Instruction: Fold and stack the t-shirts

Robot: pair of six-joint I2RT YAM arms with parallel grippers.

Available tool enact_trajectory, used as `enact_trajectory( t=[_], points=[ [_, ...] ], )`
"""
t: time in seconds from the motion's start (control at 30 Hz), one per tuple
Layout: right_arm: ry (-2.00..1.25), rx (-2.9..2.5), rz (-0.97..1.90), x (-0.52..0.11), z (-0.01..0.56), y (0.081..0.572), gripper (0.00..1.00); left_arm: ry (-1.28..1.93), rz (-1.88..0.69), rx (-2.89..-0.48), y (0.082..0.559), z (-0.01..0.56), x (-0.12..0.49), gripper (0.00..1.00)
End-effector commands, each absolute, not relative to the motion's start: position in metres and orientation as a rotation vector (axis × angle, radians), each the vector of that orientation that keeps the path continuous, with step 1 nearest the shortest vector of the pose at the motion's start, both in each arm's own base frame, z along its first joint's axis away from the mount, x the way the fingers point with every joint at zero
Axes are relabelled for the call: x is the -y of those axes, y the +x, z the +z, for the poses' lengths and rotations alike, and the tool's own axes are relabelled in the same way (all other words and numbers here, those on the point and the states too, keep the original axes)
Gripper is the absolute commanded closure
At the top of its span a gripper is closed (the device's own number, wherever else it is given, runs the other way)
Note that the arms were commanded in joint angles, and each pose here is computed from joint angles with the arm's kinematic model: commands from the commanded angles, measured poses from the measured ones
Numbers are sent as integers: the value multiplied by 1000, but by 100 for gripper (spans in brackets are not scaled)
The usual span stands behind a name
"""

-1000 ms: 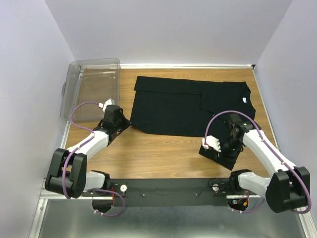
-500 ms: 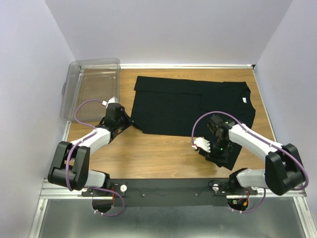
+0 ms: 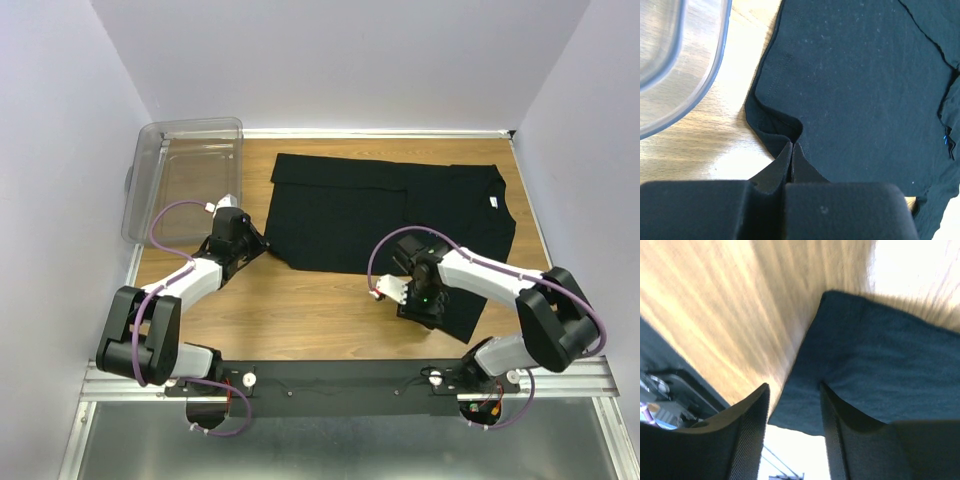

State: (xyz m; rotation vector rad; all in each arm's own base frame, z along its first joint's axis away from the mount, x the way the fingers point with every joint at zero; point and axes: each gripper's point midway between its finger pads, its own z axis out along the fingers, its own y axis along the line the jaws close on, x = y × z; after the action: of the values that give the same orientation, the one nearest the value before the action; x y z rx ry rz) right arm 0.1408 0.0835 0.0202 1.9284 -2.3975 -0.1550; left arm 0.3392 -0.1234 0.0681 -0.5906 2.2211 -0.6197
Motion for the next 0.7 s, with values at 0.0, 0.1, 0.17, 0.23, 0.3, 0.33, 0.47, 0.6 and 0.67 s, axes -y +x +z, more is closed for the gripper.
enact_trajectory(
  t=[0.0, 0.1, 0.17, 0.23, 0.3, 0.33, 0.47, 0.6, 0.67],
  points=[
    [1863, 2476, -29, -87, 14, 154, 50, -566, -647, -2196, 338, 77, 124, 100],
    [1810, 2495, 35, -85, 8, 157, 56, -566, -648, -2194, 337, 78, 124, 100],
    [1771, 2515, 67, -83, 4, 159, 62, -564, -646, -2193, 337, 78, 123, 100],
    [1731, 2539, 90, -81, 1, 159, 67, -565, -646, -2191, 336, 78, 123, 100],
    [1716, 2559, 88, -83, 2, 160, 80, -565, -646, -2194, 335, 77, 123, 100],
    [1715, 2564, 55, -86, 3, 157, 85, -563, -646, -2196, 335, 77, 123, 100],
    [1822, 2559, 31, -94, 31, 168, 94, -555, -654, -2195, 334, 78, 124, 100],
    [2006, 2570, 194, -95, 72, 203, 95, -549, -658, -2190, 336, 81, 124, 100],
    [2060, 2575, 301, -98, 85, 226, 95, -543, -660, -2188, 339, 83, 125, 100]
  ],
)
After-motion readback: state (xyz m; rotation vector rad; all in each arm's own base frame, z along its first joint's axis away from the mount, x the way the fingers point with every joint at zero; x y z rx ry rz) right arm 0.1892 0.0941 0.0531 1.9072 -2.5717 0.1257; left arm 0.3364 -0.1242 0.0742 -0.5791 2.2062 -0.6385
